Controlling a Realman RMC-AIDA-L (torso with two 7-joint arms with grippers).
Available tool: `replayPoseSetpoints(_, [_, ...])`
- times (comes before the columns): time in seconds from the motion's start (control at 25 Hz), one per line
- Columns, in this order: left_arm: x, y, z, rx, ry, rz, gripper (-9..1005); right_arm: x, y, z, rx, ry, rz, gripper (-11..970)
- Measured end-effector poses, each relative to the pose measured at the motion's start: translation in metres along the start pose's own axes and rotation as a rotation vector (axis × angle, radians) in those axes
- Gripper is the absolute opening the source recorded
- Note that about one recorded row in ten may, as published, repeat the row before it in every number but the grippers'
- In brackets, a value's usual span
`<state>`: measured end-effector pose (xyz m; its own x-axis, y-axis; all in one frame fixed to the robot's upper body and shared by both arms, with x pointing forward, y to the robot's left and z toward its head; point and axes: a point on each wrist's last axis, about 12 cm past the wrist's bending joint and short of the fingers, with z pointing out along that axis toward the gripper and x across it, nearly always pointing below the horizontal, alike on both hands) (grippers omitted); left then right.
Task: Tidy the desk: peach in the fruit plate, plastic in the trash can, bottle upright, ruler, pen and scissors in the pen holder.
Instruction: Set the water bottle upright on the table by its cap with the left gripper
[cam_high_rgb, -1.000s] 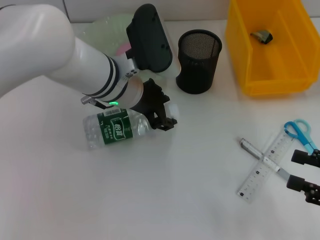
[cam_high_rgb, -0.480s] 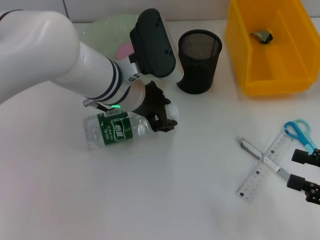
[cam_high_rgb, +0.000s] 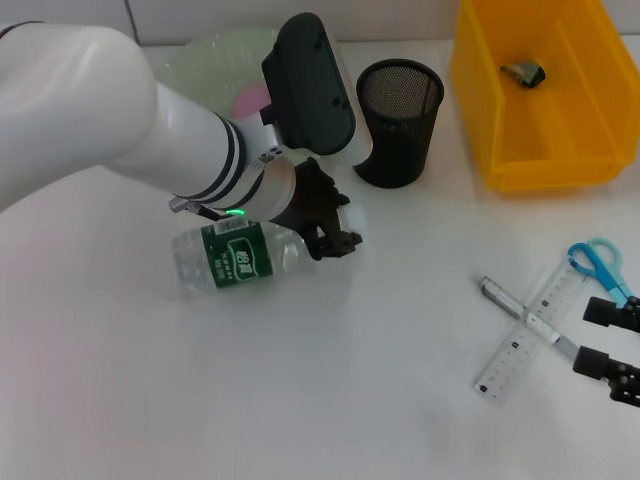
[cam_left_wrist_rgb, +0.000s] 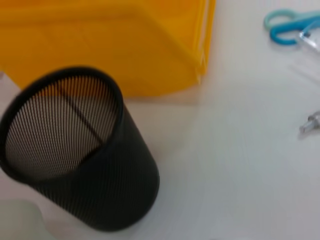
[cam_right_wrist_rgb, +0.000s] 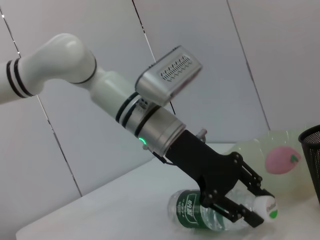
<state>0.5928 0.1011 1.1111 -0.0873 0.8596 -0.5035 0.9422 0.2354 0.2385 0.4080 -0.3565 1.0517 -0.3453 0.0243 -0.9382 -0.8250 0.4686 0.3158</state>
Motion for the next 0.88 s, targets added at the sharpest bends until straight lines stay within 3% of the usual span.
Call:
replayPoseSetpoints(0.36, [-0.008, -0.012, -0.026, -0.057, -0.134, -0.005, 441, -0.002, -0.002, 0.003, -0.007, -0.003, -0.005, 668])
replayPoseSetpoints(0.6, [-0.001, -0.016, -0.047, -0.115, -0.225, -0.056, 442, -0.003, -0.004, 0.008, -0.016, -0.008, -0.013, 668])
replayPoseSetpoints(0.84, [0.001, -0.017, -0.052, -0.123, -0.259, -0.086, 442, -0.006, -0.007, 0.012, -0.019, -0.007, -0.018, 668])
replayPoseSetpoints(0.88, [0.007, -0.015, -0.058, -0.121, -0.317, -0.127, 442, -0.006, -0.007, 0.013, -0.022, -0.007, -0.018, 668])
